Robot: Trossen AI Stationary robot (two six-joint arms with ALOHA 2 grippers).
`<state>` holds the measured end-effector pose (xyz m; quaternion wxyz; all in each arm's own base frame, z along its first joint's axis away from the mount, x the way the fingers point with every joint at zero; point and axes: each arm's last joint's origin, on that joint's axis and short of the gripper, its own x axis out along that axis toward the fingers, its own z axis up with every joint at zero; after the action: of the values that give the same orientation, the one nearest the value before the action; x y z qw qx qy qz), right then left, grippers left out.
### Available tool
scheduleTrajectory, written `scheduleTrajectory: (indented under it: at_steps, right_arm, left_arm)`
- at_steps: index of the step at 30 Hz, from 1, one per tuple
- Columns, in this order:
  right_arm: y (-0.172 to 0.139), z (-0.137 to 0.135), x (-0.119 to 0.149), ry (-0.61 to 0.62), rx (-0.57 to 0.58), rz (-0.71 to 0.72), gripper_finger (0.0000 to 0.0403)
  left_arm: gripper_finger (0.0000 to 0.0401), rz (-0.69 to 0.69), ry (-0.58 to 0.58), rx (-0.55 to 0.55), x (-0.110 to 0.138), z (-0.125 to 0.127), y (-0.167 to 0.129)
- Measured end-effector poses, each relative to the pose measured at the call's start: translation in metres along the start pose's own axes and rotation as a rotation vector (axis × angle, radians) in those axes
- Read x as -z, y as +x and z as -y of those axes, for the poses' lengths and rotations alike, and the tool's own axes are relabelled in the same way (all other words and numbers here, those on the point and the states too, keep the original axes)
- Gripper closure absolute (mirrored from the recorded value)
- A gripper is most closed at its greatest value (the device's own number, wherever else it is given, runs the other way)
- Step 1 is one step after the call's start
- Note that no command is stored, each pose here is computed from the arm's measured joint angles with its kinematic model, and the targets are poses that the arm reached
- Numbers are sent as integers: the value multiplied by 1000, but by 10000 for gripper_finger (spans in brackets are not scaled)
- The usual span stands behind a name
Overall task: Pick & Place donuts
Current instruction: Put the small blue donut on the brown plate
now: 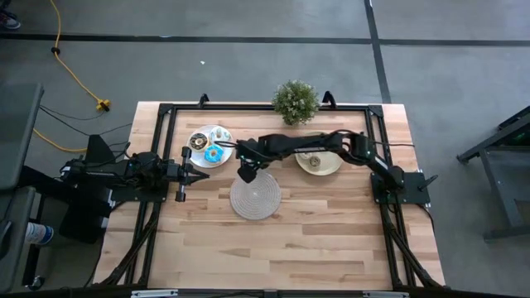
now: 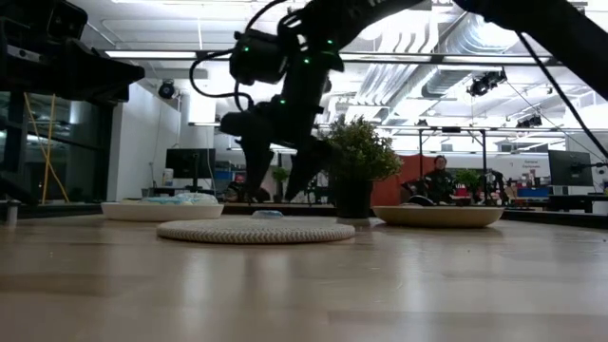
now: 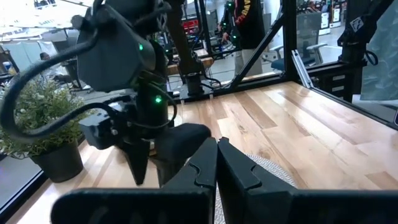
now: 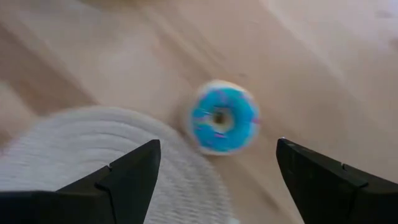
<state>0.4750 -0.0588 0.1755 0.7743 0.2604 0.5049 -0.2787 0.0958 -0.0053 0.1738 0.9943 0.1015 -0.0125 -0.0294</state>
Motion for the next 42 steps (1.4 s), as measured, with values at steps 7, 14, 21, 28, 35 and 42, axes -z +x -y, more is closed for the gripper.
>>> scheduleTrajectory:
  at_steps: [7, 14, 21, 28, 35, 42]
  right_arm:
    - [-8, 3, -7, 11, 63, -19, 90]
    - [-7, 5, -5, 50, 43, -61, 90]
    - [-6, 9, -12, 61, 27, -37, 90]
    - [-4, 9, -13, 44, 8, -45, 91]
    - [0, 10, -15, 43, 8, -48, 91]
    - [8, 6, -23, 21, 19, -64, 91]
  left_arm:
    - [401, -1, 0, -1, 0, 0, 0]
    - [401, -1, 0, 0, 0, 0, 0]
    - [401, -1, 0, 0, 0, 0, 0]
    - [401, -2, 0, 0, 0, 0, 0]
    - [401, -2, 0, 0, 0, 0, 0]
    - [401, -2, 0, 0, 0, 0, 0]
